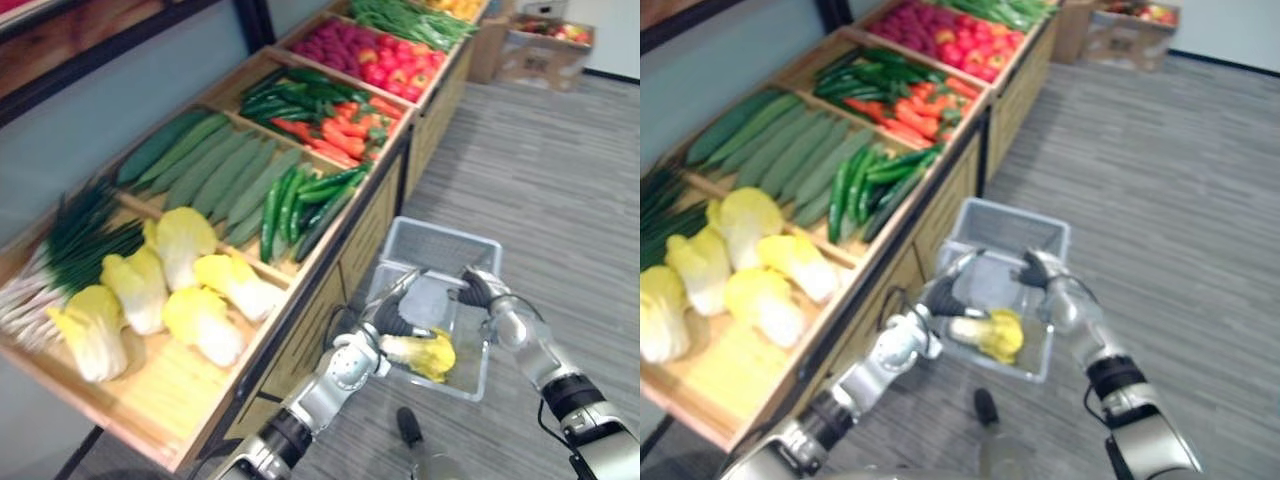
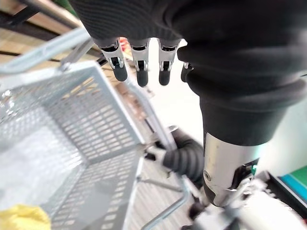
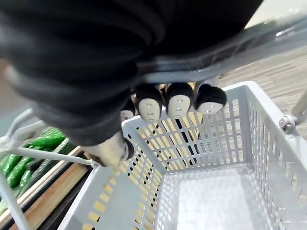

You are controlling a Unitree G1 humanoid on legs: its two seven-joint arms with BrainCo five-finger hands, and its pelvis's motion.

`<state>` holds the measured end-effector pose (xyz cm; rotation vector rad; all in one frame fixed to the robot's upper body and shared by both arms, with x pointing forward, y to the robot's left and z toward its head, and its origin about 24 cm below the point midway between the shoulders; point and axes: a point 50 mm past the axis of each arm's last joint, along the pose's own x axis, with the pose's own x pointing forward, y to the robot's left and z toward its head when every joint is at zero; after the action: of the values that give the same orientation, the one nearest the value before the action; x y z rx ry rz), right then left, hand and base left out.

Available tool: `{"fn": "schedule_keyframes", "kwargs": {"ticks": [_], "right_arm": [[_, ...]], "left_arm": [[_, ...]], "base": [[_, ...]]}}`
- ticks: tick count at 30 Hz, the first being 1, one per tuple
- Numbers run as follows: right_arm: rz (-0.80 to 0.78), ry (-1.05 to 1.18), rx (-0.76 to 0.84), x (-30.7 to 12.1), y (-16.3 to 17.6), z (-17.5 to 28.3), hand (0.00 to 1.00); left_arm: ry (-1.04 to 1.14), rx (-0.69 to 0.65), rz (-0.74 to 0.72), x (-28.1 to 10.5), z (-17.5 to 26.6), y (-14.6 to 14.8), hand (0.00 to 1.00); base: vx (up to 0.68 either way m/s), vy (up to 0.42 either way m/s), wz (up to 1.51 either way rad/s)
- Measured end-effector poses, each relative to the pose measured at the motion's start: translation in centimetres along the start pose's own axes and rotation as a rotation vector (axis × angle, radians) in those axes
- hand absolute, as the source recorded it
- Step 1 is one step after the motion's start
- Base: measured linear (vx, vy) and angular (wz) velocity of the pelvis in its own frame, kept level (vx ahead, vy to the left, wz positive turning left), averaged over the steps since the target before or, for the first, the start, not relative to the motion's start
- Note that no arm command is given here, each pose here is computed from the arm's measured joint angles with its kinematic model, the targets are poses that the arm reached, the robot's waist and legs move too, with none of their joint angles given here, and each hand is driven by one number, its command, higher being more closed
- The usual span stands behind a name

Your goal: Pick vegetable in the basket

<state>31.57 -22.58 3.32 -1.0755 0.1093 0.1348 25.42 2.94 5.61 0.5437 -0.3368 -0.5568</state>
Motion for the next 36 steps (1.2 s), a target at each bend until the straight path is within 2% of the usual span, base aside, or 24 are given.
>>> {"fn": "schedule_keyframes", "kwargs": {"ticks": [4, 5, 7, 9, 13, 15, 17, 19, 20, 23, 25, 29, 30, 33, 36], "right_arm": [[-0.012, 0.171, 0.043, -1.6, 0.1, -4.1, 1.00], [-0.018, 0.243, 0.063, -2.5, 0.3, -5.7, 1.00], [-0.025, 0.300, 0.081, -3.5, 0.6, -7.1, 1.00], [-0.038, 0.404, 0.122, -5.9, 1.4, -9.6, 1.00], [-0.051, 0.508, 0.173, -8.4, 2.3, -11.7, 1.00], [-0.063, 0.573, 0.218, -9.9, 3.5, -12.7, 1.00], [-0.062, 0.658, 0.257, -11.8, 5.0, -13.8, 1.00], [-0.055, 0.786, 0.314, -14.5, 7.0, -15.3, 1.00], [-0.054, 0.810, 0.327, -15.0, 7.4, -15.5, 1.00], [-0.059, 0.919, 0.389, -17.5, 9.2, -16.2, 1.00], [-0.061, 0.958, 0.405, -18.6, 10.0, -16.3, 1.00], [-0.095, 1.012, 0.457, -19.9, 11.2, -16.2, 1.00], [-0.094, 1.016, 0.461, -20.1, 11.3, -16.1, 1.00], [-0.092, 1.044, 0.496, -20.8, 12.2, -15.9, 1.00], [-0.125, 1.066, 0.531, -20.9, 12.5, -15.8, 1.00]], "left_arm": [[-0.102, -0.011, -0.148, -2.9, 1.6, 0.6, 0.00], [-0.153, -0.023, -0.219, -4.0, 2.6, 1.2, 0.00], [-0.207, -0.039, -0.272, -5.1, 3.6, 2.2, 0.00], [-0.256, -0.122, -0.367, -6.9, 5.1, 4.1, 0.00], [-0.255, -0.181, -0.393, -9.0, 5.8, 4.8, 0.00], [-0.230, -0.215, -0.268, -10.0, 5.3, 6.0, 0.00], [-0.181, -0.285, -0.023, -10.6, 3.9, 7.7, 0.00], [-0.034, -0.377, 0.396, -11.8, 0.0, 9.6, 0.00], [0.023, -0.388, 0.483, -12.4, -1.2, 9.8, 0.00], [0.461, -0.309, 0.901, -18.1, -8.0, 10.1, 0.00], [0.655, -0.293, 1.042, -20.8, -10.1, 9.3, 0.00], [1.135, -0.221, 1.198, -27.6, -13.7, 5.6, 0.00], [1.186, -0.227, 1.211, -28.3, -13.9, 5.0, 0.00], [1.440, -0.269, 1.200, -32.0, -14.9, 1.4, 0.00], [1.689, -0.393, 1.160, -35.4, -14.9, -3.0, 0.00]], "base": [[-0.07, -0.037, 0.72], [-0.04, -0.037, 0.72], [-0.05, -0.038, 0.66], [-0.05, -0.039, 0.90], [-0.02, -0.016, 0.67], [-0.01, -0.024, 0.63], [-0.01, -0.025, 0.78], [0.02, -0.016, 0.83], [0.02, -0.010, 0.63], [0.00, 0.004, 0.54], [0.01, 0.027, 0.41], [-0.01, 0.017, 0.14], [-0.03, 0.006, 0.11], [-0.02, -0.001, 0.15], [-0.03, -0.003, -0.02]]}}
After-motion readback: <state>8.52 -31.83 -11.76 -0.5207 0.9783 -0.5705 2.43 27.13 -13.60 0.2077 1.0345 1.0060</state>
